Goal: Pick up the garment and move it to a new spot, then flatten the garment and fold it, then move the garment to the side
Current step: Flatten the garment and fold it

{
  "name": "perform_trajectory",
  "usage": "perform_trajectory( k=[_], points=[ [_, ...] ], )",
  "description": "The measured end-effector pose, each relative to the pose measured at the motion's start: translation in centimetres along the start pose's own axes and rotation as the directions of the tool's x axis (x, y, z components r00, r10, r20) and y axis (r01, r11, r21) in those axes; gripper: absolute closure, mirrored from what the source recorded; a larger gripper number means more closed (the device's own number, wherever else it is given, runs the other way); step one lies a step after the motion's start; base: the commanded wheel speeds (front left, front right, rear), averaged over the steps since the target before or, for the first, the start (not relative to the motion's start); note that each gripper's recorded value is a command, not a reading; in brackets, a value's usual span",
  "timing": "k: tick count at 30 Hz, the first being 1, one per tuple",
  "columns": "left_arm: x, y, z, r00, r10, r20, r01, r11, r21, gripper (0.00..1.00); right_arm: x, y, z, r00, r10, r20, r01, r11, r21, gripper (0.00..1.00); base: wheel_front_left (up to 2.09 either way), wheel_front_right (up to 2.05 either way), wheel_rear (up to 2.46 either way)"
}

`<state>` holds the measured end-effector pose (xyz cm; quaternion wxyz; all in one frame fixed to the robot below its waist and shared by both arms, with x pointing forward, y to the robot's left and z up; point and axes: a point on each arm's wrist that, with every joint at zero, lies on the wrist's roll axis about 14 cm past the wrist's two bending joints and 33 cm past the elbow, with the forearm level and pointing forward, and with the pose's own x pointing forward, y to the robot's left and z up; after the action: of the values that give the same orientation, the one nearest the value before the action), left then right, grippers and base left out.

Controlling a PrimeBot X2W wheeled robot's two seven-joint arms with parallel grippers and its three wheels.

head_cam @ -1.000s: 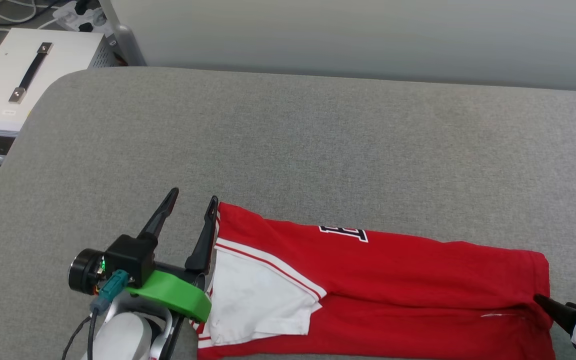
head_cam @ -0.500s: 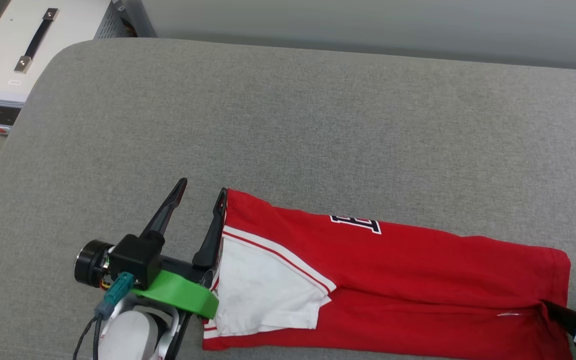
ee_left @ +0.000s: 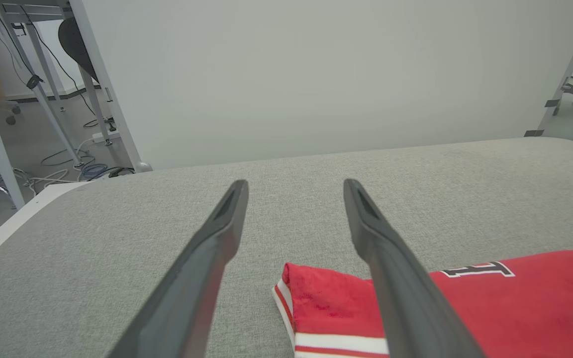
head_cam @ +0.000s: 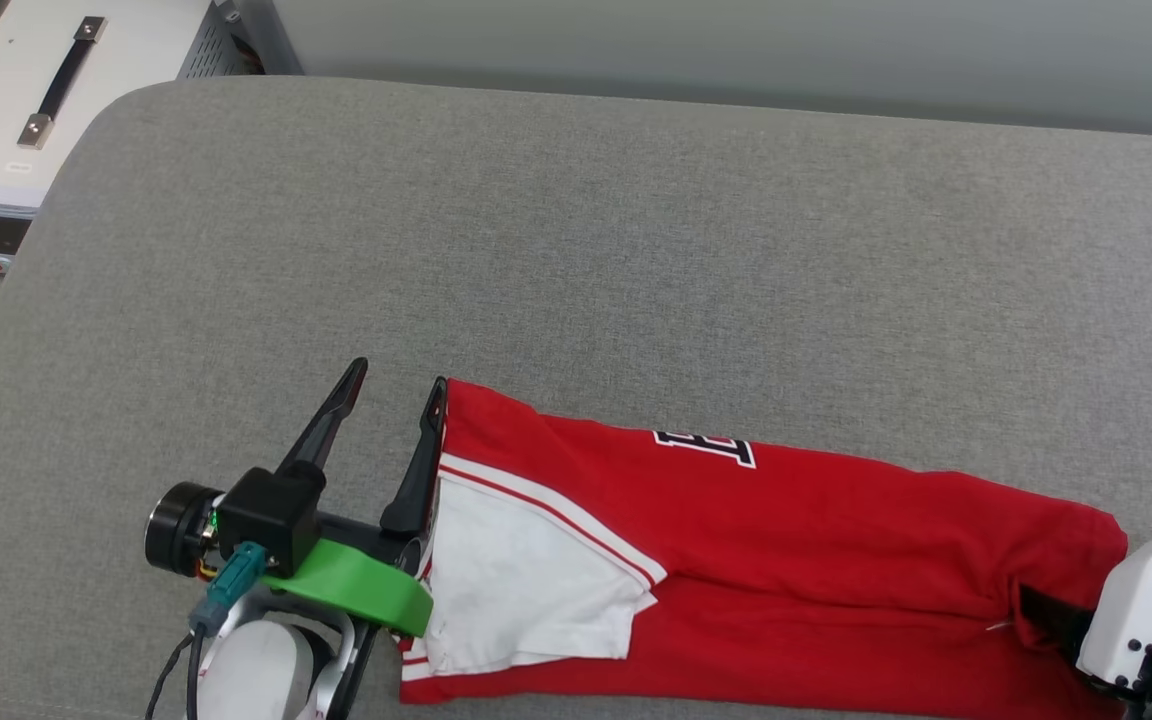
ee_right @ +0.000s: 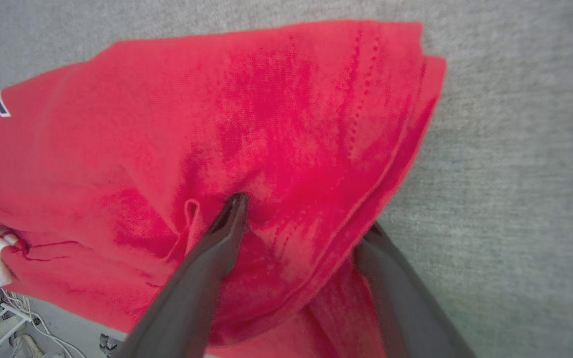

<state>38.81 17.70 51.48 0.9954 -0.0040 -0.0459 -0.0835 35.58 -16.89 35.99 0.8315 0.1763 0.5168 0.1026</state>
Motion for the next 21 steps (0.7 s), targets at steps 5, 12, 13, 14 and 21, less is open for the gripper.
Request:
perform_trajectory(
  k=[5,12,13,14,21],
  points=[
    [0.0,0.0,0.0,1.000,-0.001,-0.001,0.001,1.000,0.001,0.00,0.2,-0.1,-0.3,1.000,-0.004,-0.001,0.004,1.000,-0.015,0.83,0.00,0.00,0.00],
    [-0.1,-0.2,0.1,1.000,-0.006,0.003,0.006,1.000,0.001,0.00,0.1,-0.8,0.0,0.999,-0.018,0.044,0.019,1.000,-0.019,1.00,0.00,0.00,0.00],
    [-0.1,-0.2,0.2,1.000,-0.007,0.004,0.007,1.000,0.001,0.00,0.0,-0.9,0.2,0.998,-0.020,0.059,0.021,1.000,-0.018,1.00,0.00,0.00,0.00],
    [-0.1,-0.2,0.2,1.000,-0.008,0.006,0.008,1.000,0.000,0.00,-0.1,-1.1,0.3,0.997,-0.024,0.072,0.025,0.999,-0.020,1.00,0.00,0.00,0.00],
    [0.0,-0.5,0.7,1.000,-0.015,0.019,0.015,1.000,-0.002,0.00,-1.3,-3.2,1.9,0.983,-0.071,0.169,0.078,0.996,-0.034,1.00,0.00,0.00,0.00]
  ],
)
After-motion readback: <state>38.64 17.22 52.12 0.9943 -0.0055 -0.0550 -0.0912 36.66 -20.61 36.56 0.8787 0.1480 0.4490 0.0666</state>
